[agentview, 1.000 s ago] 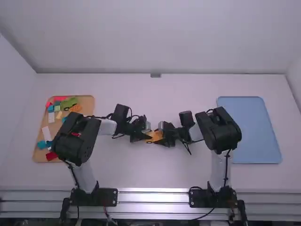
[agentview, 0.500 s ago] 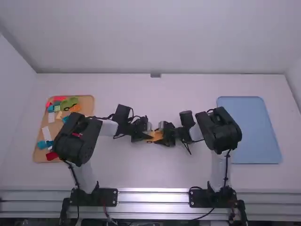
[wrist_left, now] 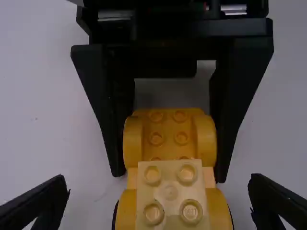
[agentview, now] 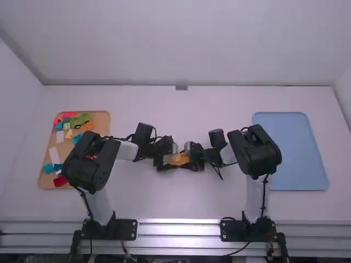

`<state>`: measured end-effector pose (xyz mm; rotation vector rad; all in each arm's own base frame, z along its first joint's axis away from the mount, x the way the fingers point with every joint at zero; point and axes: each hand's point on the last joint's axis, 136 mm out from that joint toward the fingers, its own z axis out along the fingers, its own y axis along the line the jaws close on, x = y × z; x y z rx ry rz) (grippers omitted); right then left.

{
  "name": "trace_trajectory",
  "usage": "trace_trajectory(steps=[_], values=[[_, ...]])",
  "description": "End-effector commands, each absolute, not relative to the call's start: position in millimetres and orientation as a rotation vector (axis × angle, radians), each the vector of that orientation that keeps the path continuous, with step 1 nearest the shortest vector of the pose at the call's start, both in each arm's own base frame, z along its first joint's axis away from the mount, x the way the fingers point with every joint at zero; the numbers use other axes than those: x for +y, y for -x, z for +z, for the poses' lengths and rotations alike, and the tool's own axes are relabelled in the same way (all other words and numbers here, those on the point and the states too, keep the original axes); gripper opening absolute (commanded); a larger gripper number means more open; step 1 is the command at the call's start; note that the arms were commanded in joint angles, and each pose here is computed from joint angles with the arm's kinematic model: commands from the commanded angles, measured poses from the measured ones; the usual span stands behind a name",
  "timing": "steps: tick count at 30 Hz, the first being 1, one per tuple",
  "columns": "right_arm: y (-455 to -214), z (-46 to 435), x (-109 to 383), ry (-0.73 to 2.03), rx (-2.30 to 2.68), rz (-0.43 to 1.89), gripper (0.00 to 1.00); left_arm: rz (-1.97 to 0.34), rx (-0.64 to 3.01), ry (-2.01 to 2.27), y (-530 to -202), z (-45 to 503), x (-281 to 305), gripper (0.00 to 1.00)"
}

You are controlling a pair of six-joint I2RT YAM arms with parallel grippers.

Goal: Assemble lego blocks to make yellow taxi

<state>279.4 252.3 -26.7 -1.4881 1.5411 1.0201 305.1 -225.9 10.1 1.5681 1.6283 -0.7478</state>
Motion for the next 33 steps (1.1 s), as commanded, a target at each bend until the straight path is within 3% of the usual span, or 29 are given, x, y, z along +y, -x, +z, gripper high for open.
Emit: trace_trajectory(steps=[1, 5, 6, 7, 9, 10, 33], values=[[-274, -36, 250, 1.488, 1.584, 1.031, 0.58, -0.741, 1.605, -1.529, -307, 35, -226, 0.99], [-274, -36, 250, 1.488, 1.584, 1.031, 0.58, -0.720, 1.571, -1.496, -311, 61, -227, 0.98], [-274, -36, 250, 1.487, 1.584, 1.032, 0.58, -0.724, 1.559, -1.497, -311, 64, -229, 0.78], [-274, -36, 250, 1.488, 1.584, 1.031, 0.58, -0.728, 1.555, -1.498, -310, 65, -229, 0.75], [-274, -36, 250, 1.488, 1.583, 1.030, 0.58, -0.754, 1.552, -1.510, -304, 63, -234, 0.31], [-274, -35, 250, 1.488, 1.582, 1.031, 0.58, -0.767, 1.563, -1.516, -301, 60, -235, 0.02], [-274, -36, 250, 1.483, 1.590, 1.036, 0.58, -0.655, 1.877, -1.511, -301, 10, -210, 0.02]])
